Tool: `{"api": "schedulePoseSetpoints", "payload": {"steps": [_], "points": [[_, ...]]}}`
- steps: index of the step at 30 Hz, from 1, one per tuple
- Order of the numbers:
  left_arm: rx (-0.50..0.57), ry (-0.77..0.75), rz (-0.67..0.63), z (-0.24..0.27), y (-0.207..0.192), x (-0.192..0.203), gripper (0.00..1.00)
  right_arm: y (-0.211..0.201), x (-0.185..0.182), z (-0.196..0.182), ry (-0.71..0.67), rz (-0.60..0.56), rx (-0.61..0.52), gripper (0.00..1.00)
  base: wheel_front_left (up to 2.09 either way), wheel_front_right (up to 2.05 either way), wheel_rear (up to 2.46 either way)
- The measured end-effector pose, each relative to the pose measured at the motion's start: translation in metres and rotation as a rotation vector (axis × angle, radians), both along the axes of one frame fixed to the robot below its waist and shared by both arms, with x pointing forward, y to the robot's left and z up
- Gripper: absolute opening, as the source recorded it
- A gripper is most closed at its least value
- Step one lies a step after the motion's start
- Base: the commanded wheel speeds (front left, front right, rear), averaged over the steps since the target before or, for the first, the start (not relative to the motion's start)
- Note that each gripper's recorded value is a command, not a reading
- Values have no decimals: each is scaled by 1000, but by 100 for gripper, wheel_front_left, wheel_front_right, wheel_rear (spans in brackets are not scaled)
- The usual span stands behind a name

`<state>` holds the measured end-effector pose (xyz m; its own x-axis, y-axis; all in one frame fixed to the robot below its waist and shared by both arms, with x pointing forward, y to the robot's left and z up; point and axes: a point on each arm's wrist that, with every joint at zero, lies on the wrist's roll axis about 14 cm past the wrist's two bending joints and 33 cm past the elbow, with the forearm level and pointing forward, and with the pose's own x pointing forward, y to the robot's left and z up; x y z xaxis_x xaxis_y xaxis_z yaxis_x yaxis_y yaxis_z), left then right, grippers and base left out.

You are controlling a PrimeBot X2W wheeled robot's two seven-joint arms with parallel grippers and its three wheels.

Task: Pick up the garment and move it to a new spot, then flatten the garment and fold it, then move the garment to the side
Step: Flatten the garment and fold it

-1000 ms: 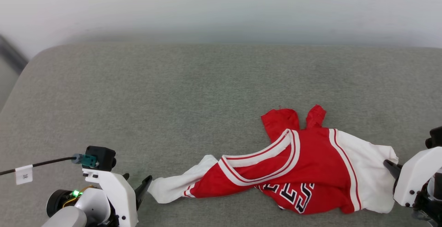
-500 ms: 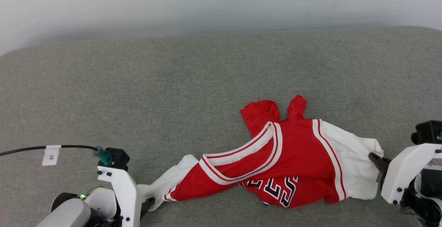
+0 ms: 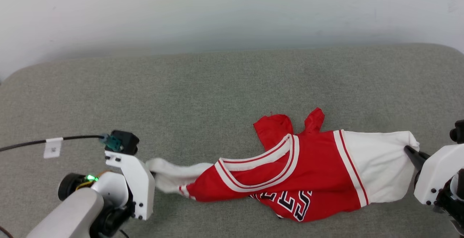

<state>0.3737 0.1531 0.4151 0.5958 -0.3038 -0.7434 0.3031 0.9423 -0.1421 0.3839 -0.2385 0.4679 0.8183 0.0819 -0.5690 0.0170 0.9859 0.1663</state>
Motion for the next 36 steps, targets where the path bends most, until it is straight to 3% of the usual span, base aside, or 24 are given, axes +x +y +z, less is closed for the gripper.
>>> {"api": "schedulePoseSetpoints", "payload": {"steps": [8,13,36], "points": [[-28,-437,78,121,9,62,0,-11,16,53,-145,7,-63,0,0,0,0],[-39,-611,105,180,9,88,0,-18,36,97,-267,7,-99,0,0,0,0],[-108,-1130,187,331,1,239,0,-25,185,269,-813,-57,-153,0,0,0,0]]}}
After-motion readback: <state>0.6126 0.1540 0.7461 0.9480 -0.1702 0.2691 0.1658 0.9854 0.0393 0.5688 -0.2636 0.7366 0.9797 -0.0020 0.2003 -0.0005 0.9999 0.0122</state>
